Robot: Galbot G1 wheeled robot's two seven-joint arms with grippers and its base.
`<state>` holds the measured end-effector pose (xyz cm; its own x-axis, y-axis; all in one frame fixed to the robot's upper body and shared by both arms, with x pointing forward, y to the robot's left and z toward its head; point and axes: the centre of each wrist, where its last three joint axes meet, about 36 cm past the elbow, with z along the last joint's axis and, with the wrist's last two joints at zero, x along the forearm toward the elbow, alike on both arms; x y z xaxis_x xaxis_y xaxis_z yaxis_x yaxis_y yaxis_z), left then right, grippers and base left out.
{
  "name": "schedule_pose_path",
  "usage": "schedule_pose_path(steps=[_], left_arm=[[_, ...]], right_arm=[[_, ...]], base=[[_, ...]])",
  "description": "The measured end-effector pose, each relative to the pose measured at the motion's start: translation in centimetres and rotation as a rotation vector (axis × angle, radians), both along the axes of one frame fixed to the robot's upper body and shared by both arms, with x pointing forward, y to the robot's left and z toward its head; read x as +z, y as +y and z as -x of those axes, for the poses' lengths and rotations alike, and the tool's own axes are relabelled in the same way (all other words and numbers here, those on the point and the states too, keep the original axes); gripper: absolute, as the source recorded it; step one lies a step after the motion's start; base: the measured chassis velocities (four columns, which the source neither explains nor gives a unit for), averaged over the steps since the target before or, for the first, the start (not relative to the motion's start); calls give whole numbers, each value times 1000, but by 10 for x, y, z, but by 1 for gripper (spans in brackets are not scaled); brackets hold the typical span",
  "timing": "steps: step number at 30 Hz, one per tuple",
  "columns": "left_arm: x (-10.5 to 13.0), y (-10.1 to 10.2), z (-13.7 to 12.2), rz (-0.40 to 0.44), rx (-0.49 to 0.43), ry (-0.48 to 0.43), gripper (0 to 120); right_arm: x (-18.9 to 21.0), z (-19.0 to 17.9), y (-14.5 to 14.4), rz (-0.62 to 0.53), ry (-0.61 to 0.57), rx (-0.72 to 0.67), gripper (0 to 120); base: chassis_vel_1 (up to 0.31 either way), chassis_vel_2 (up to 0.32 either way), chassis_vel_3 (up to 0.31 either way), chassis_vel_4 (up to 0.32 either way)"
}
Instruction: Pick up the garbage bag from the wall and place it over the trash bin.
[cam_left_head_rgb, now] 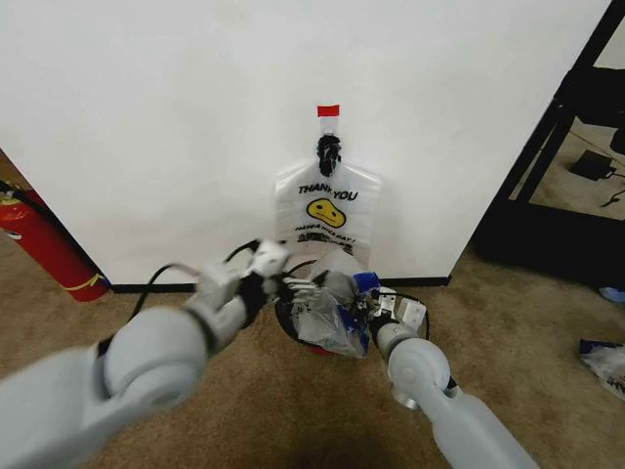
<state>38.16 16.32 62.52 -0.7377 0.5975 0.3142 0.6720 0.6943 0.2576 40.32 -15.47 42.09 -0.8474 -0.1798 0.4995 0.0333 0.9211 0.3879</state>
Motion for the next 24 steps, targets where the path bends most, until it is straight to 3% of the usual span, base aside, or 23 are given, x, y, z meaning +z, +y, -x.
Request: schedule_pose_path(steps=[3,6,10,12,16,24], left_arm=[[6,-15,-12,-74,-43,-8,100],[4,-35,-18,-203,-127,-37,100],[1,-56,-23,-345,-229,-124,100],[-1,-60,-25,-375,-244,-152,100],[-18,-71,-38,-532,-322,-332,100],[-45,-73,-46,-682,-388,-366,99]], right_arm=[[-1,4,2,-6,-1,-5,1],[-3,7,4,-11,3,-8,1],[-4,7,3,-11,4,-11,1],[-4,8,3,-11,4,-12,1],[-2,11,2,-15,4,-11,1],[-1,16,-3,-8,6,-16,1]], base=[[0,0,0,0],[0,0,0,0],[0,0,0,0],[0,0,0,0],[0,0,0,0],[0,0,0,0]])
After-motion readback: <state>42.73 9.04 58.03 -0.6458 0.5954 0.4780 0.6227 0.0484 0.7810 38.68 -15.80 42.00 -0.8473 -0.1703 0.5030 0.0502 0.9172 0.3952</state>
